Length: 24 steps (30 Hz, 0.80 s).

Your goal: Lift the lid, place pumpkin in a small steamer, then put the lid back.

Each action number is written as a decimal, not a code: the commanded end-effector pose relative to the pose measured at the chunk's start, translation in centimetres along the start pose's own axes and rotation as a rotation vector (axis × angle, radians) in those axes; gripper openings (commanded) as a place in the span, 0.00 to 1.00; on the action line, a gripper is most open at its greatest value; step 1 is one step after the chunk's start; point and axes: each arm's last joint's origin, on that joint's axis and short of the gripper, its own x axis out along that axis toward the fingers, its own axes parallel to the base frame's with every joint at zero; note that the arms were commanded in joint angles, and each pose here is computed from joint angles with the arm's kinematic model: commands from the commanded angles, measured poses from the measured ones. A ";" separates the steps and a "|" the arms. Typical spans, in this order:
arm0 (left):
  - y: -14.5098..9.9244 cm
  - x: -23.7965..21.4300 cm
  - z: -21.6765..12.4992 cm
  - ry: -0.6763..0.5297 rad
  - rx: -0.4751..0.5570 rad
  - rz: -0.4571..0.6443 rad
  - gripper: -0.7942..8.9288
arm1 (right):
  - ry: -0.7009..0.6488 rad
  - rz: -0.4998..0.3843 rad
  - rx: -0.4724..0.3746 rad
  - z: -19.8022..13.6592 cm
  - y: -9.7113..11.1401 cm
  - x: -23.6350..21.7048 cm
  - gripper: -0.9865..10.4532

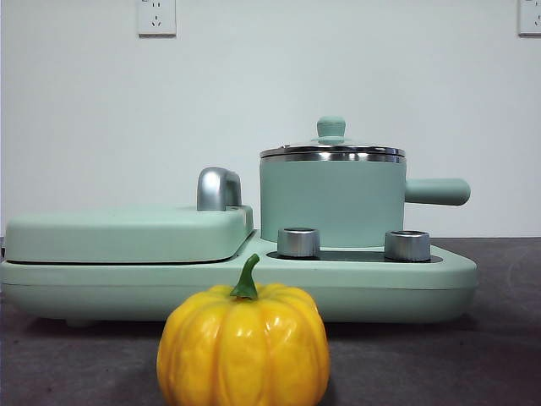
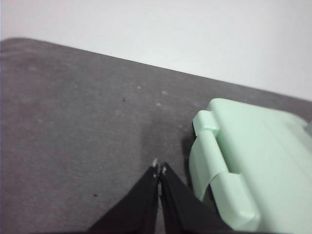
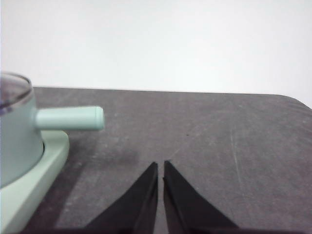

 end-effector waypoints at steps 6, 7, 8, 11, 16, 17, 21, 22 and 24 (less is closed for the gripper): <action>0.1 0.2 -0.2 -0.023 -0.467 -0.009 0.09 | -0.017 -0.004 0.240 0.1 0.0 0.0 0.10; 0.0 0.2 -0.1 -0.036 -0.502 -0.016 0.09 | -0.023 -0.003 0.256 0.2 0.0 0.0 0.10; 0.0 0.1 0.1 -0.055 -0.516 -0.027 0.09 | -0.035 0.000 0.259 0.3 0.0 0.0 0.10; -0.3 0.0 1.1 -0.146 -0.507 -0.077 0.09 | -0.097 0.010 0.259 1.4 0.0 -0.2 0.10; -0.9 -0.7 3.4 -0.343 -0.486 -0.186 0.09 | -0.191 0.025 0.261 4.4 0.1 -1.0 0.10; -1.0 -0.9 3.8 -0.365 -0.483 -0.198 0.09 | -0.211 0.028 0.261 5.1 0.1 -1.2 0.10; -1.5 -1.6 5.5 -0.411 -0.461 -0.219 0.09 | -0.262 0.031 0.267 7.9 0.1 -2.3 0.10; -1.6 -1.9 6.1 -0.422 -0.459 -0.224 0.09 | -0.267 0.021 0.268 8.6 0.1 -2.7 0.10; -2.0 -2.4 7.3 -0.428 -0.458 -0.221 0.09 | -0.261 -0.009 0.271 9.7 0.0 -3.3 0.10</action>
